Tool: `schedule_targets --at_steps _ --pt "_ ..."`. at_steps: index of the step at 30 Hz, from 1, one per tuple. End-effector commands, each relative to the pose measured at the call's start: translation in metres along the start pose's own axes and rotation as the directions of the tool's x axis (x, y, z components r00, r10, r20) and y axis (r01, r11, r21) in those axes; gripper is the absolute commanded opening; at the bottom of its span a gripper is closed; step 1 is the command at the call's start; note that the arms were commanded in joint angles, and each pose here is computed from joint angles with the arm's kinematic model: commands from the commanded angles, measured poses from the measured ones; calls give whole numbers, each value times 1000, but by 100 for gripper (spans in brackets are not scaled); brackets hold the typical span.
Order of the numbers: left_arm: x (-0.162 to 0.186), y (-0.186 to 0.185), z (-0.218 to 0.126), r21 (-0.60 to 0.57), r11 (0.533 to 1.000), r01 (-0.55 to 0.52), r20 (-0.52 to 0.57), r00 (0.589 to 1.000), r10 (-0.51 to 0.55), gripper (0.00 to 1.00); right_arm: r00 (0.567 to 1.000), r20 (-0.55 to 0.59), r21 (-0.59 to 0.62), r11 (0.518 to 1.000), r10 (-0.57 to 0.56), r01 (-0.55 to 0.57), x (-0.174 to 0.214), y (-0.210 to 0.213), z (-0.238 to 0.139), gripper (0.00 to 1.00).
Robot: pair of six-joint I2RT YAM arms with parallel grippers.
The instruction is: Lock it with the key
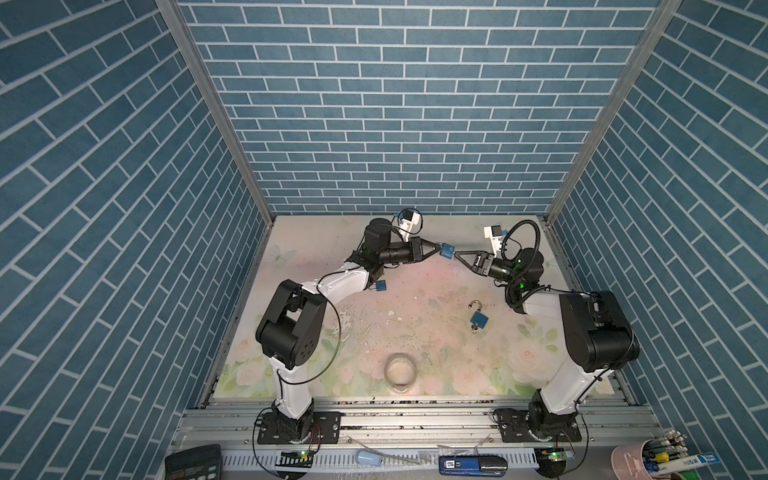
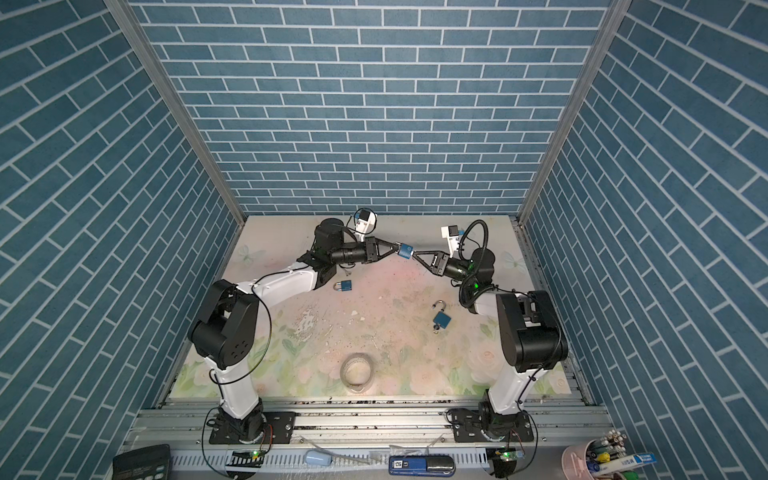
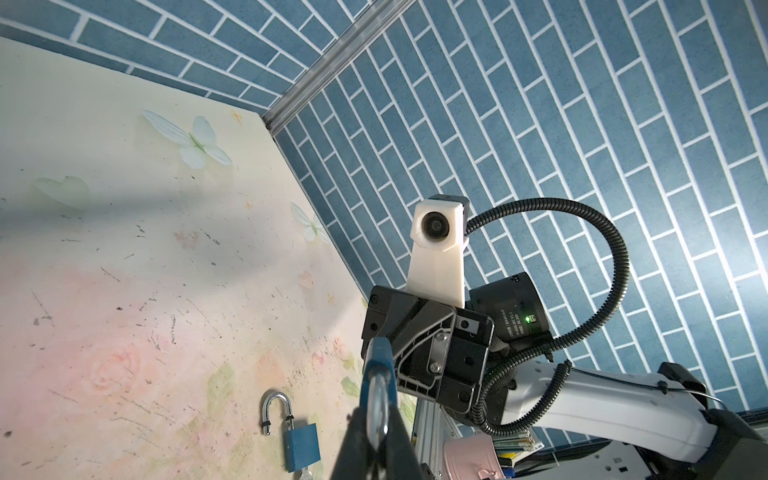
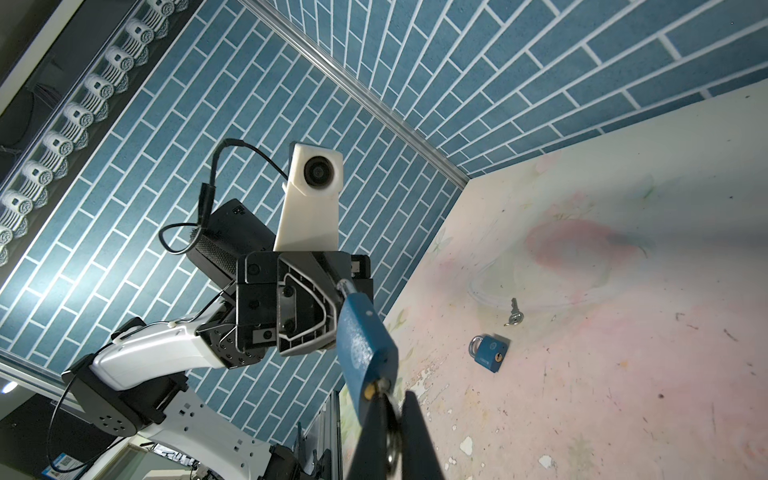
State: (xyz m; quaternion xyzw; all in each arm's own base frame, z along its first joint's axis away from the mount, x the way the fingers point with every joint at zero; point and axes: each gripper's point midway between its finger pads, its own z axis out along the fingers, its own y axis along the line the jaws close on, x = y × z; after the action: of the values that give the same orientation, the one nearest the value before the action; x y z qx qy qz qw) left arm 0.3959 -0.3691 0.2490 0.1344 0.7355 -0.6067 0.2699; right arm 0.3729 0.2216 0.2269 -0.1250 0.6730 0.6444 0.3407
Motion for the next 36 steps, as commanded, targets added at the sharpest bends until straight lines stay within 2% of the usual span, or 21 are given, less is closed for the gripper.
schedule_targets --at_steps 1,6,11,17,22,27,29,32,36 --pt "1 -12 8 51 998 -33 -6 999 33 0 998 -10 -60 996 -60 59 -6 17 7 3" --pt "2 -8 9 50 998 -28 -25 999 30 0 999 3 -49 998 -46 46 -6 12 6 0" --pt "-1 1 1 36 999 -17 -27 999 17 0 997 71 87 995 -44 38 -10 -12 -9 0" --pt "-3 16 -7 10 1000 6 -13 1000 -6 0 995 87 250 968 -46 23 -4 -37 -25 0" --pt "-11 28 -15 22 998 55 31 998 -56 0 993 111 283 959 -33 0 -2 -45 -37 0" --pt "-24 32 -21 93 990 110 82 990 -118 0 993 118 272 962 -33 -1 2 -45 -42 0" --pt "-25 31 -20 106 989 101 86 990 -110 0 992 121 266 964 -28 -5 3 -45 -42 0" --pt "-22 36 -19 96 988 119 74 989 -126 0 991 128 277 961 -27 -10 3 -46 -45 0" --pt "-6 47 -17 63 986 154 5 988 -155 0 987 158 321 946 -17 -35 0 -51 -58 0"
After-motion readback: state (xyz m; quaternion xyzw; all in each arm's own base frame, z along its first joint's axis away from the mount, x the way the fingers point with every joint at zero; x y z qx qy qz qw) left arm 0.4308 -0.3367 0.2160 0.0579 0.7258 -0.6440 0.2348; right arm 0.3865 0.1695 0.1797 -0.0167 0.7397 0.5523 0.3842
